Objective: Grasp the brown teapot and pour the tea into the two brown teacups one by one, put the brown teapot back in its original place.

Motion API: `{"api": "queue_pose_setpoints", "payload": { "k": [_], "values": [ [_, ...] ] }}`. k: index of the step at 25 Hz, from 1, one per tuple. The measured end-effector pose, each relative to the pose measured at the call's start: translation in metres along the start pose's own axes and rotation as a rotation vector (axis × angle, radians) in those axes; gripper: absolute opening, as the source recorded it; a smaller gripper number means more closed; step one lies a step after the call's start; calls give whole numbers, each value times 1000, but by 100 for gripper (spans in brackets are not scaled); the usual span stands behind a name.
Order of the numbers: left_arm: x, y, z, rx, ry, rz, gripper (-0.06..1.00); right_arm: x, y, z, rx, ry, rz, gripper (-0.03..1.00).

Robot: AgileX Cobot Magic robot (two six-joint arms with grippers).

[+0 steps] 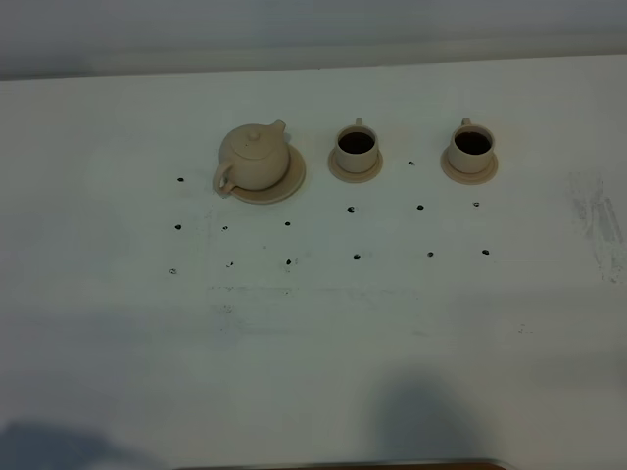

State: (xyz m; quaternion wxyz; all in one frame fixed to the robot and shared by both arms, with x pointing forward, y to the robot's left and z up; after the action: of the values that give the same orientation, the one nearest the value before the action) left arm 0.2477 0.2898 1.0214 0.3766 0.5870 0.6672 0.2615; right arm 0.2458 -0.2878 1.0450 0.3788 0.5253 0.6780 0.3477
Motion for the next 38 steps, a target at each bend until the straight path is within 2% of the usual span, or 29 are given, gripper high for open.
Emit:
{"api": "queue_pose_setpoints", "payload": {
  "k": [4,11,38],
  "values": [
    [0,0,0,0,0,0,49,2,0,0,-2,19,-76,23],
    [0,0,0,0,0,0,49,3,0,0,-6,50,-104,23],
    [0,0,0,0,0,0,49,3,0,-1,-7,54,-107,23]
  ]
}}
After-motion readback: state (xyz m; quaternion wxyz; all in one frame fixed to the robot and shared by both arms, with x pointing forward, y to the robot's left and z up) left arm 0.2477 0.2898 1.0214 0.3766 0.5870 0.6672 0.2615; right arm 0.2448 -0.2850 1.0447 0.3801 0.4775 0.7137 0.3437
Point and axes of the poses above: a point on each arm's last joint axis where the gripper is mounted, z pointing out along that axis toward the gripper, x along the wrist's bending axis when the last joint is at zero, y = z × x, the point moved 2 cm from there along z, pointing out along that axis toward the gripper, and after that the axes turned 14 degrees about -z, right-handed, at the moved point
